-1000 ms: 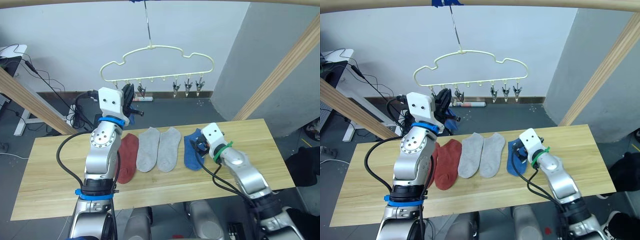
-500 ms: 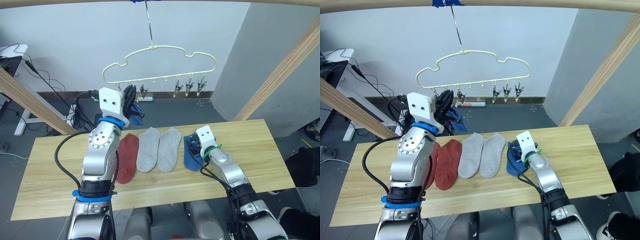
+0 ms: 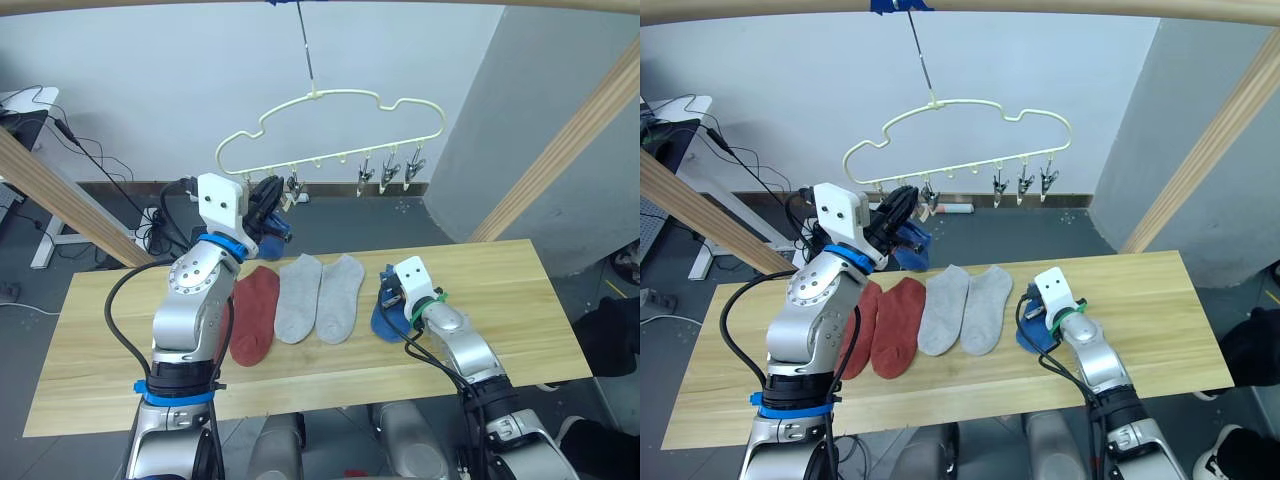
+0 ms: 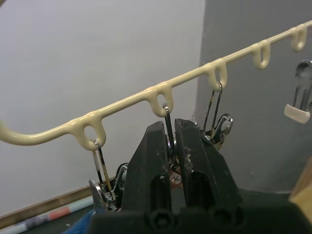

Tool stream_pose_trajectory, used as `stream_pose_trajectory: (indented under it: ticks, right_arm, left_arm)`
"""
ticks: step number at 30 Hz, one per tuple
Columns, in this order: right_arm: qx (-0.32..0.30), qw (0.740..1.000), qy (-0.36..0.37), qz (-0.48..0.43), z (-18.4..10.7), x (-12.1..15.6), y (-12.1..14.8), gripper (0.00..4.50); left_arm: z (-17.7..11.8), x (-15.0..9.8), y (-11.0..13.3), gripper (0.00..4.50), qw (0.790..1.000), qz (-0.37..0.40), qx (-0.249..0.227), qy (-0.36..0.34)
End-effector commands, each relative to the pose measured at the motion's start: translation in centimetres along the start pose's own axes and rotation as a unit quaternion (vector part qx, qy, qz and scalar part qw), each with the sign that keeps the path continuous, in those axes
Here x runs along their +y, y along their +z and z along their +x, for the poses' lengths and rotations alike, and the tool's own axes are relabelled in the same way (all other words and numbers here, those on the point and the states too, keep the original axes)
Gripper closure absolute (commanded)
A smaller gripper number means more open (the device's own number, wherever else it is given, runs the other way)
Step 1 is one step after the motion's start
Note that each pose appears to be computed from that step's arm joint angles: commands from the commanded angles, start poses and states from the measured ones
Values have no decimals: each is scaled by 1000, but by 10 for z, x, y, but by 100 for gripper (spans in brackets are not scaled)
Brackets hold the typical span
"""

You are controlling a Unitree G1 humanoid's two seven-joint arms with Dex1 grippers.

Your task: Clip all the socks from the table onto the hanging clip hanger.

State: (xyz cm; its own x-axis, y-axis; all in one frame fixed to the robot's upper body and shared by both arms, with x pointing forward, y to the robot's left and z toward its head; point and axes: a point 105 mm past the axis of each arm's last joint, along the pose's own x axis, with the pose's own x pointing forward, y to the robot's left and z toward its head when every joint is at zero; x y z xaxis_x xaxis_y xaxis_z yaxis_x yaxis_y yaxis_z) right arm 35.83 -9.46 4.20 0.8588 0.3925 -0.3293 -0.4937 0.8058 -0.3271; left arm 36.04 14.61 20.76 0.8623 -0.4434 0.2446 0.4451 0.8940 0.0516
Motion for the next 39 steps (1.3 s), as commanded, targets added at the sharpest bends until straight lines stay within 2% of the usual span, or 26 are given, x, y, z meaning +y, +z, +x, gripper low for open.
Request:
stream_pose_trajectory:
  ticks: [1, 5, 10, 16, 39]
  right_arm:
    - [-134, 982, 39, -125, -10, 14, 75, 448]
    - [-218, 949, 67, -217, -19, 34, 116, 448]
    - [-266, 926, 88, -252, -20, 55, 137, 448]
    - [-291, 925, 99, -224, -15, 71, 150, 448]
    - [-330, 923, 80, -179, -11, 69, 176, 448]
  left_arm:
    - [0, -8, 25, 450, 999, -13, -29, -38]
    - [-2, -11, 29, 450, 998, -28, -22, -57]
    - [-2, -14, 32, 450, 997, -36, -20, -64]
    - [-1, -18, 35, 450, 997, -40, -19, -70]
    - [-3, -21, 29, 450, 996, -45, -8, -74]
